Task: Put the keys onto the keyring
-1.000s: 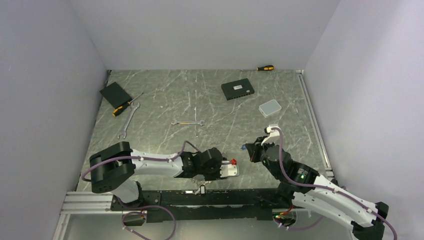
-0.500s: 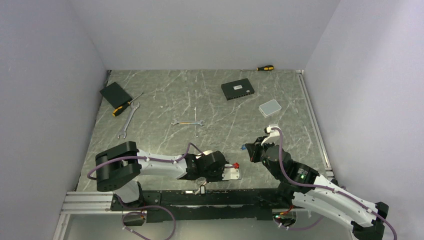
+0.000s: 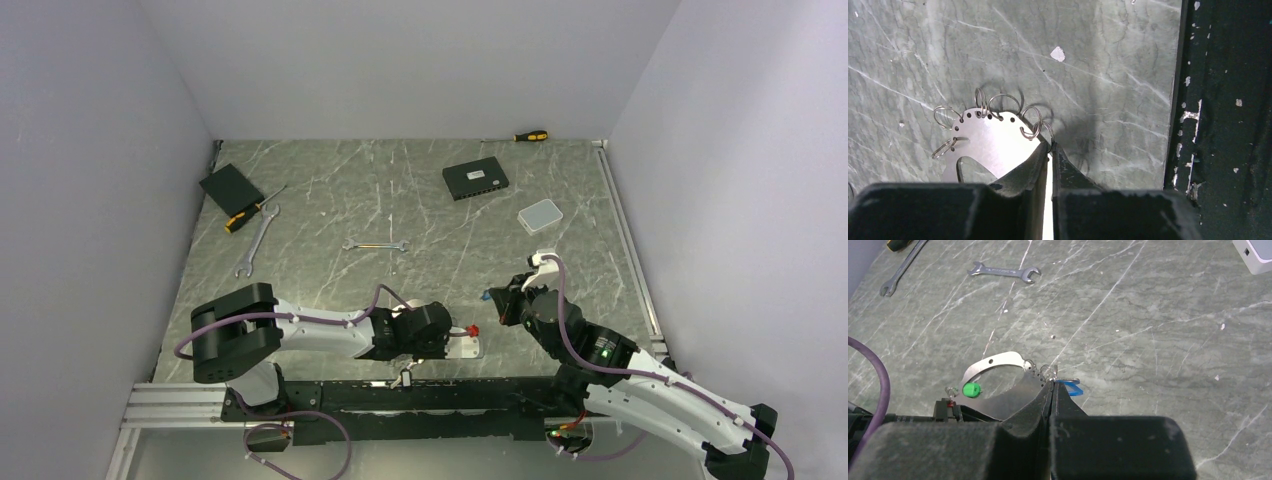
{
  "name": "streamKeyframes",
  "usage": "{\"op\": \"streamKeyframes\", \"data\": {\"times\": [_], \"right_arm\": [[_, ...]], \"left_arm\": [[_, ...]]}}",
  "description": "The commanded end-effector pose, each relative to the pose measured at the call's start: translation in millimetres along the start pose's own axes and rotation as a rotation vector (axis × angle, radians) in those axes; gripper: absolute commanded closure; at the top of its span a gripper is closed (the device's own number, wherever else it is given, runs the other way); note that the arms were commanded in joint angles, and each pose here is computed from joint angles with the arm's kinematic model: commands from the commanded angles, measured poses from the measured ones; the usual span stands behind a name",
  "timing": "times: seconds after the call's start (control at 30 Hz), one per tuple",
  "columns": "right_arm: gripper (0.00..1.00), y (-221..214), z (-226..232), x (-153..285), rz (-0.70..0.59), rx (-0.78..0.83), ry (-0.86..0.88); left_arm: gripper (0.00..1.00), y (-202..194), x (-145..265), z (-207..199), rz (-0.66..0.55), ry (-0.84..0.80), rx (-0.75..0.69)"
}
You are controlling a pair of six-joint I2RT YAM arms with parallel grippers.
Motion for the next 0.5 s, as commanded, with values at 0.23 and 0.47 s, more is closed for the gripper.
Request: {"op": "streamKeyframes", "data": {"times": [0.23, 0.47], "right_arm": [[1.00, 5.9, 1.2, 0.1, -0.026, -0.001, 0.009], [1.00, 5.3, 2.0, -0.9, -0.021, 0.004, 0.009]], "left_arm": [[1.00, 28.0, 9.6, 6.6, -0.088, 0.032, -0.050], [1.00, 36.4, 20.5, 8.6, -0.128, 0.043, -0.053]]}}
Point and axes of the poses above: each gripper's point midway between its finger pads, its own x axis back along the fingers, its own z axis along the line the jaws close on, y = z × x, the point moved 5 cm from there along x, back along the fingers, and after that the axes turned 10 degrees about x, right-handed, at the moved point
